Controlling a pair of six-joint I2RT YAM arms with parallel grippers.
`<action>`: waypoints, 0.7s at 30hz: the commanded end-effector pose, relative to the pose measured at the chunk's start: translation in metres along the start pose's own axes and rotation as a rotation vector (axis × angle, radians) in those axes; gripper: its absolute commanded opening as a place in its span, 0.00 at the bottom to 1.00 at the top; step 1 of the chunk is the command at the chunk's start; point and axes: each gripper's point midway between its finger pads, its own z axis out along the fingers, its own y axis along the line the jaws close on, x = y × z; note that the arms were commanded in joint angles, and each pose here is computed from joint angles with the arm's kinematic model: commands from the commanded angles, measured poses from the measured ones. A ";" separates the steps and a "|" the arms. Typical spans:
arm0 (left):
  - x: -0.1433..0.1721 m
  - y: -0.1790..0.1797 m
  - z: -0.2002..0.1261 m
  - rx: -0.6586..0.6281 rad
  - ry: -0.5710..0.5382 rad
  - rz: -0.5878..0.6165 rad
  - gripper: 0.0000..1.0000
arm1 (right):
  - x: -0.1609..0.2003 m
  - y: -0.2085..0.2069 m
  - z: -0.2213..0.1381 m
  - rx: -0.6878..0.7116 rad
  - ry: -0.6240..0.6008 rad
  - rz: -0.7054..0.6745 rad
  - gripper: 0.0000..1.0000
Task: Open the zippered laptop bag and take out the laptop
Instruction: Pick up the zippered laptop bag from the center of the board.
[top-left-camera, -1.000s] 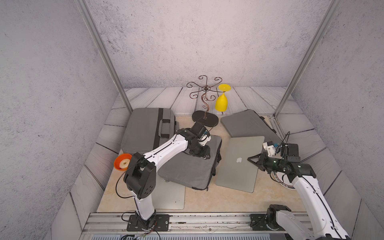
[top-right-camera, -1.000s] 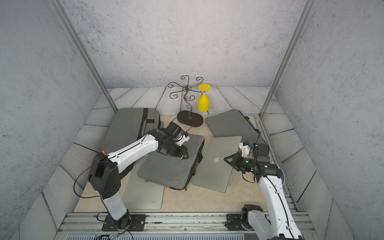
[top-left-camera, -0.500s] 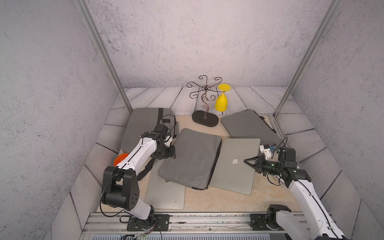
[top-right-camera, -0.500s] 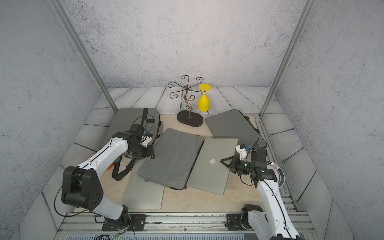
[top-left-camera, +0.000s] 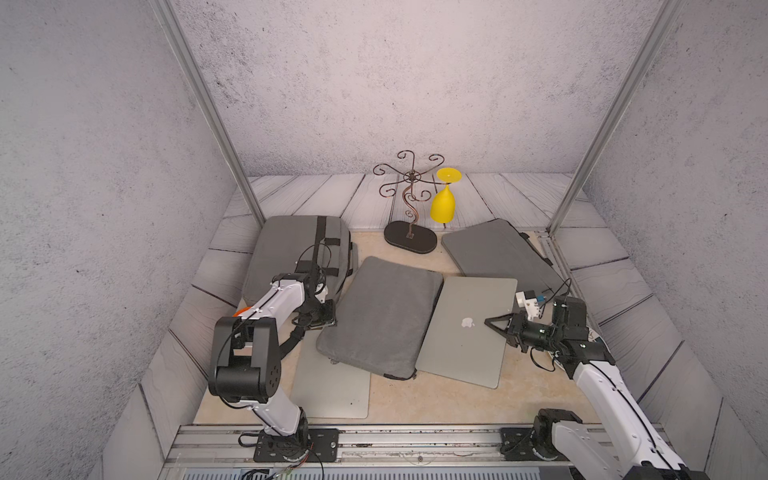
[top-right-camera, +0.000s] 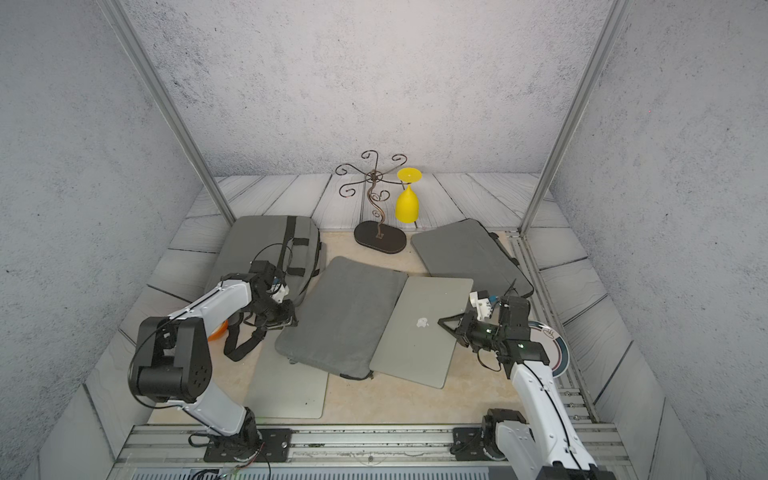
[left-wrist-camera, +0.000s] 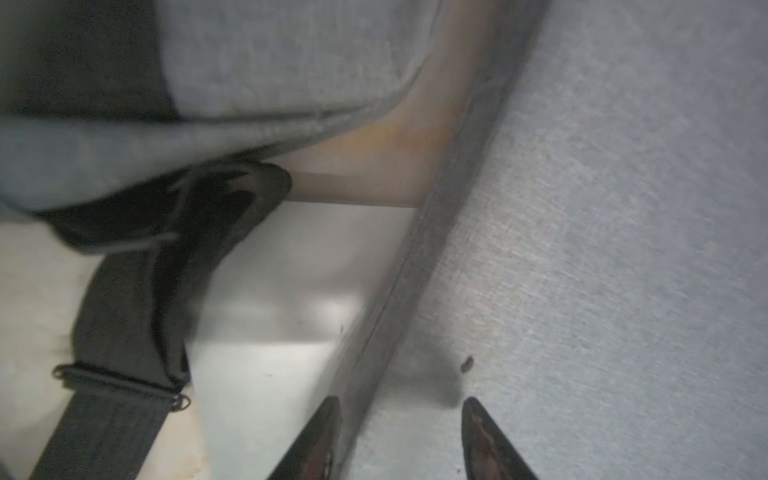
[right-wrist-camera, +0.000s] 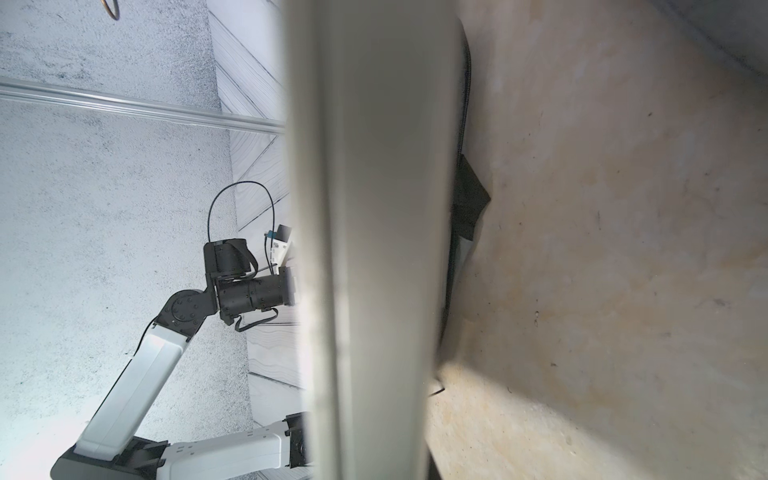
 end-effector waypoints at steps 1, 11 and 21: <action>0.006 0.008 0.013 -0.010 0.035 0.001 0.49 | -0.003 0.033 -0.003 -0.115 0.026 -0.111 0.02; 0.005 0.003 0.025 0.017 0.053 0.009 0.31 | -0.005 0.028 0.005 -0.108 0.040 -0.110 0.02; -0.016 -0.015 -0.024 0.054 -0.050 0.054 0.00 | 0.005 0.023 0.013 -0.116 0.079 -0.112 0.02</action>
